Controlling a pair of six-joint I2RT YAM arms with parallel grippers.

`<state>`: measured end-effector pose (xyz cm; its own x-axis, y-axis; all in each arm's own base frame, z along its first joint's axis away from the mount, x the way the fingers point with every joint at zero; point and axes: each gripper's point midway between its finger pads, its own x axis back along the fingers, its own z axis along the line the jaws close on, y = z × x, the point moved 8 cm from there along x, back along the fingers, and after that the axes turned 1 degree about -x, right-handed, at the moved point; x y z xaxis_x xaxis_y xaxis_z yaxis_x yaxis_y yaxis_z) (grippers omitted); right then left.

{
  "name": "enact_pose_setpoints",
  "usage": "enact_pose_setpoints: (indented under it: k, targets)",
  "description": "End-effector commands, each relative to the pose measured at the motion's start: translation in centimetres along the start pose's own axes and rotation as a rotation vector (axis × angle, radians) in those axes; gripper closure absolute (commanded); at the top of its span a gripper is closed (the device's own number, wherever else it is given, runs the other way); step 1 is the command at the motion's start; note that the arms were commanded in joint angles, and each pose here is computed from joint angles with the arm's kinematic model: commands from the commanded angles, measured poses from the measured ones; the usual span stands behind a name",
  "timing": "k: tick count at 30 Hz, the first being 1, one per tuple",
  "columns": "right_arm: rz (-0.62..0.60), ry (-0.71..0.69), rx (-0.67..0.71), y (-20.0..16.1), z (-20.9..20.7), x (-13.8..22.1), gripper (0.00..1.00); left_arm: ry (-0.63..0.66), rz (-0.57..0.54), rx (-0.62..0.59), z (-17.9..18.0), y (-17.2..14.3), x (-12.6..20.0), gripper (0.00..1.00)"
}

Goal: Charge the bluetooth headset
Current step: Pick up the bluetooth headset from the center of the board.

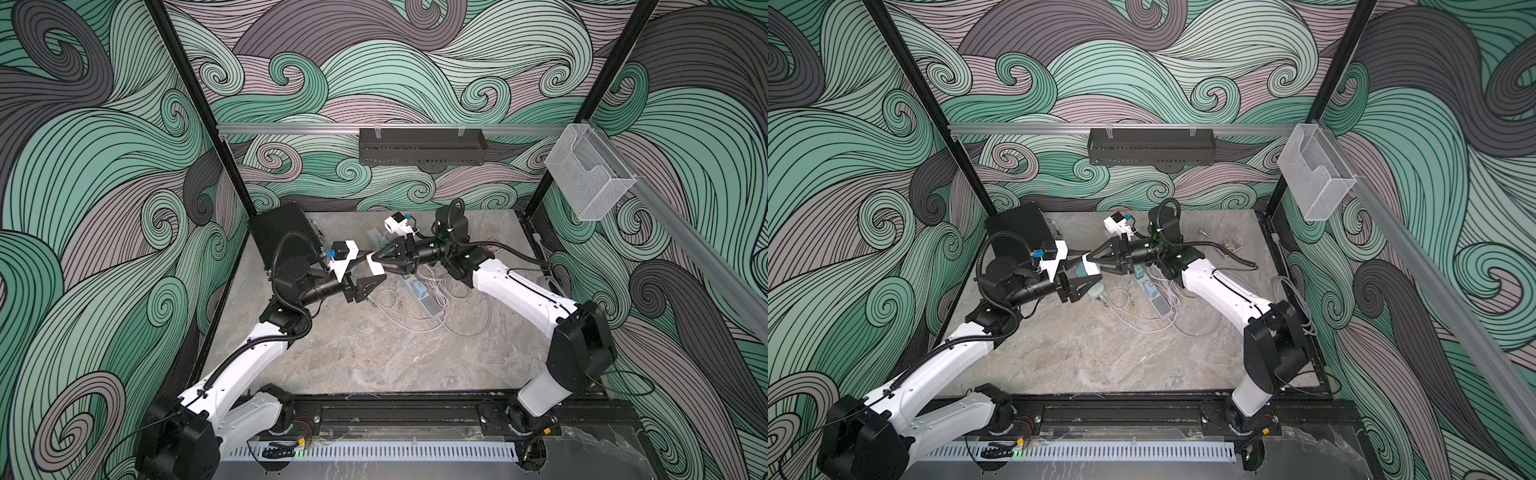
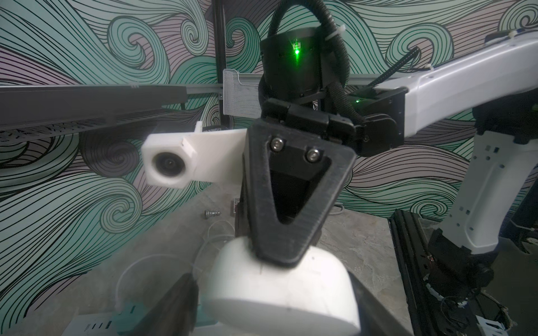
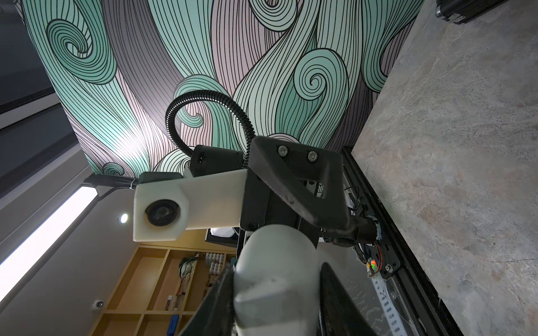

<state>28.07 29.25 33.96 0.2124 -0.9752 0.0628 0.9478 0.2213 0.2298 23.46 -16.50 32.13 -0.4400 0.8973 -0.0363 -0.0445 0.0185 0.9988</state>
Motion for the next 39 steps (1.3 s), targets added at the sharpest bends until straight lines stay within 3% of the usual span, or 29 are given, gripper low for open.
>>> enact_pose_setpoints:
  k: [1,6,11,18,24,30,39]
  targets:
    - [0.008,0.014,0.000,0.3,-0.5,-0.1,0.78,-0.026,-0.077,-0.068,-0.2,2.6,-0.1,0.28]
    - [-0.003,0.021,-0.009,0.5,-0.7,0.0,0.77,-0.033,-0.078,-0.062,-0.3,2.6,-0.2,0.32]
    - [-0.019,0.020,-0.020,0.6,-1.0,0.3,0.72,-0.036,-0.063,-0.074,-0.3,2.5,-0.2,0.48]
    - [-0.095,-0.011,0.015,1.0,-0.7,2.2,0.49,-0.020,0.075,-0.099,-0.1,1.3,-0.4,0.61]
    - [-0.180,-0.214,0.097,-0.5,-0.4,5.1,0.42,-0.054,0.206,-0.177,0.2,0.0,-0.7,0.61]
    - [-0.190,-0.410,0.124,-2.2,-0.5,6.2,0.34,-0.083,0.243,-0.219,0.6,0.0,-1.4,0.64]
    - [-0.147,-0.572,0.195,-3.3,0.0,5.3,0.35,-0.137,0.320,-0.251,0.3,0.1,-2.3,0.67]
